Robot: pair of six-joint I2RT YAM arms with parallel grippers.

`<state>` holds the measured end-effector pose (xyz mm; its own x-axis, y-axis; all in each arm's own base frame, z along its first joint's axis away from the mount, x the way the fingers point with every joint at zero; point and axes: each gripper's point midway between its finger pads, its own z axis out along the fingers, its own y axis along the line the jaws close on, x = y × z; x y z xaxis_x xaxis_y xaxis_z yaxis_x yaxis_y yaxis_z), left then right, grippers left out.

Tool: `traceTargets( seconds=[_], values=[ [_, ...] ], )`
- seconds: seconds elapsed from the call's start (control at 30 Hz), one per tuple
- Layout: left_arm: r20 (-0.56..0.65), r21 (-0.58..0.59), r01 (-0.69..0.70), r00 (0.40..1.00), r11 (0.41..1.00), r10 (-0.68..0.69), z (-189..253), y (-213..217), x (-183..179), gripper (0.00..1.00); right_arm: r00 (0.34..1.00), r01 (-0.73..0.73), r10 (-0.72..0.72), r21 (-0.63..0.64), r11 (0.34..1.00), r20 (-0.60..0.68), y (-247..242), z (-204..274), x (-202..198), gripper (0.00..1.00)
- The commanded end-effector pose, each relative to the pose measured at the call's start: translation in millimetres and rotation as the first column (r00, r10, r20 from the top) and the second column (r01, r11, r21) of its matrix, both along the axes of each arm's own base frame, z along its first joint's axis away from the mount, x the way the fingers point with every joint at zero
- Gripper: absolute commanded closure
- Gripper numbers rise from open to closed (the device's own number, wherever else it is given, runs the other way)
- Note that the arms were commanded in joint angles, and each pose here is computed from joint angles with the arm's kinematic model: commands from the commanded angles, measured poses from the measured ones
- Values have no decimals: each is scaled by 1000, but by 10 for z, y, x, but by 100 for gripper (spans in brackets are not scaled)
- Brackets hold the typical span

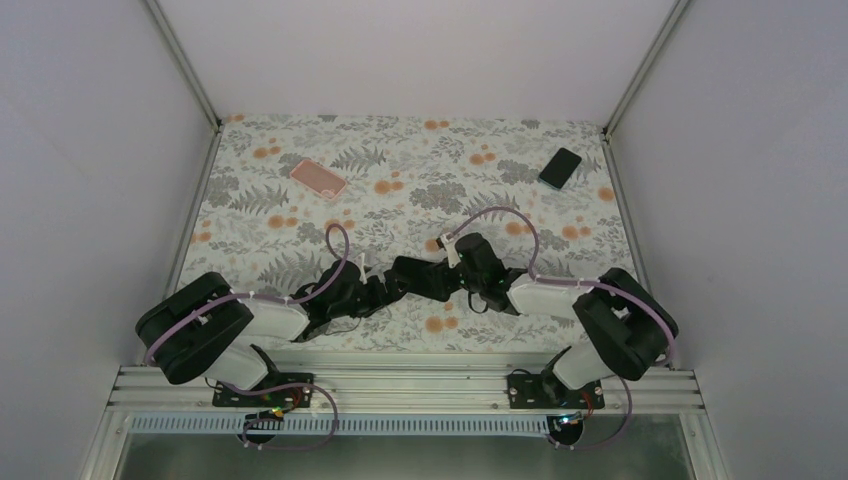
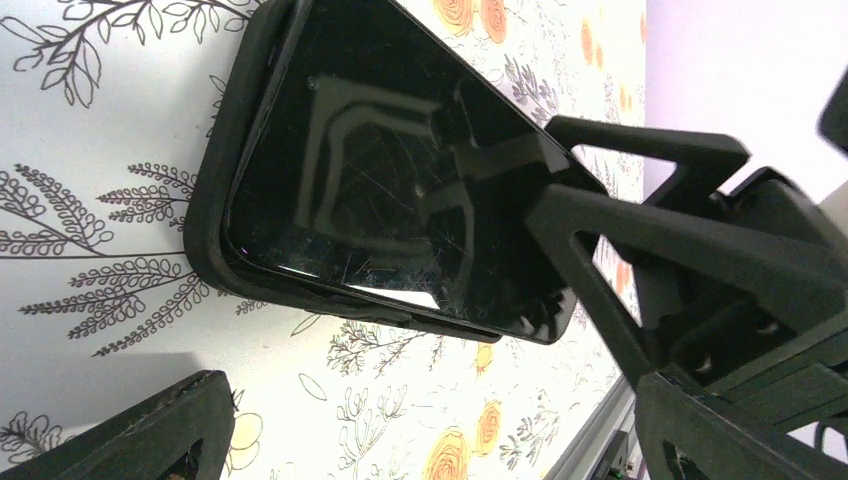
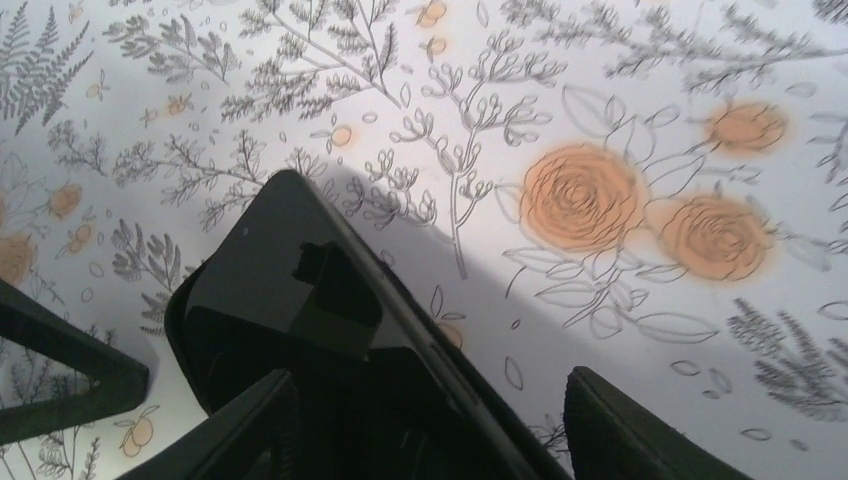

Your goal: Put the phone into the phone case

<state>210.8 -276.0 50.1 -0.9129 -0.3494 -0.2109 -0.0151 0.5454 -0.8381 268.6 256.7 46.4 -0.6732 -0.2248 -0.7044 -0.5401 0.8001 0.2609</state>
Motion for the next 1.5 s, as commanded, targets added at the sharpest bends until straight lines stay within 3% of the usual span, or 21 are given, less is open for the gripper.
traceTargets(
  seconds=[0.0,0.2,0.43,0.83,1.1,1.47],
  values=[
    [-65,54,1,998,999,2,-216,108,-128,0,995,27,-21,-53,998,98,-52,234,170,35],
    [-71,55,3,998,998,1,-223,111,-137,0,994,35,-24,-102,994,109,-98,230,253,30],
    [-72,60,4,997,998,0,-217,97,-124,3,997,-50,56,-112,993,47,-31,160,301,29],
    [-75,134,2,997,991,8,-277,89,-8,23,981,-140,132,-46,989,-139,31,-40,280,29],
    [-94,162,7,996,987,9,-392,131,29,25,923,-202,200,29,979,-330,133,-293,-35,31],
    [-122,208,-3,992,978,29,-598,363,5,31,863,-252,295,156,955,-410,328,-231,-597,32]
  ],
)
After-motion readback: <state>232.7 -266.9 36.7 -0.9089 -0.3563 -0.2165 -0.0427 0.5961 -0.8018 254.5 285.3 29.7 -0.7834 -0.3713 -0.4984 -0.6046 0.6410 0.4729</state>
